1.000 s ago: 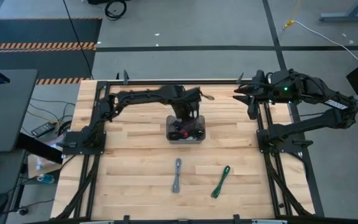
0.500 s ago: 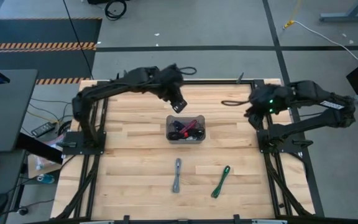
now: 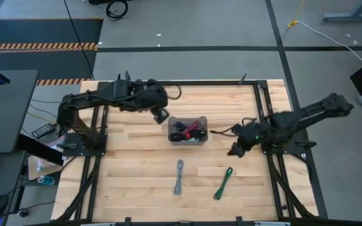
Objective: Pick and place USB-C Cables
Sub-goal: Put the black and green charger cable into the black bin
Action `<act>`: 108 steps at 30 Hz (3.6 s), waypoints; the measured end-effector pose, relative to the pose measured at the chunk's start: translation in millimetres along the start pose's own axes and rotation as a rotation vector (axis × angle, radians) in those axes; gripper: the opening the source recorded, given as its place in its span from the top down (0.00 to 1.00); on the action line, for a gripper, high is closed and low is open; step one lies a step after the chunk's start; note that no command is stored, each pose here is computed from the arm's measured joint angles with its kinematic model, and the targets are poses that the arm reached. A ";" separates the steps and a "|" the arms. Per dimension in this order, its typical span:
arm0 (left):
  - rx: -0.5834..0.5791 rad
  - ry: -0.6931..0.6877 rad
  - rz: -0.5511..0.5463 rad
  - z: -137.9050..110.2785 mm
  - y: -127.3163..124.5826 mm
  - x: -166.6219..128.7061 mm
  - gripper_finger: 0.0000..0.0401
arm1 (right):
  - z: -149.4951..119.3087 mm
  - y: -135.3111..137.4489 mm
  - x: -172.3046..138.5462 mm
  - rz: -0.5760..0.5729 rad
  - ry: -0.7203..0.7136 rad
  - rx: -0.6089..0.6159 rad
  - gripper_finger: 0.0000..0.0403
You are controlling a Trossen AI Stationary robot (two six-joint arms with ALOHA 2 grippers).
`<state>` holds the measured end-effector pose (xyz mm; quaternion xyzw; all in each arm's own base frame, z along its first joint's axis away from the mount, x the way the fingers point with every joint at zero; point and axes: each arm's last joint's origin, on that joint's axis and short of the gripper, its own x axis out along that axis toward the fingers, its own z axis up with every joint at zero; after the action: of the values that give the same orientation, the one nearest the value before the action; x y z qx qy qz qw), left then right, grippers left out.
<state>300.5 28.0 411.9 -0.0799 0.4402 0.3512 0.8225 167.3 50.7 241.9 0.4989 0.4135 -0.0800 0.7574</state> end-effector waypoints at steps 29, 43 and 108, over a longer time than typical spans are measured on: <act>0.172 0.008 0.029 -11.4 -1.1 -11.8 0.62 | -64.8 -3.7 110.8 -0.290 0.166 0.335 0.69; 0.081 -0.039 0.005 -6.6 -3.9 -11.8 0.62 | -72.3 -11.1 133.6 -0.324 0.276 0.282 0.67; 0.174 -0.053 -0.001 -5.0 -5.0 -11.6 0.62 | -9.9 73.2 107.8 -0.030 -0.034 0.041 0.95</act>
<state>296.2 16.1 417.1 0.0010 0.4472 0.3133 0.8378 270.5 126.1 214.7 0.5064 0.4063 -0.1084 0.7528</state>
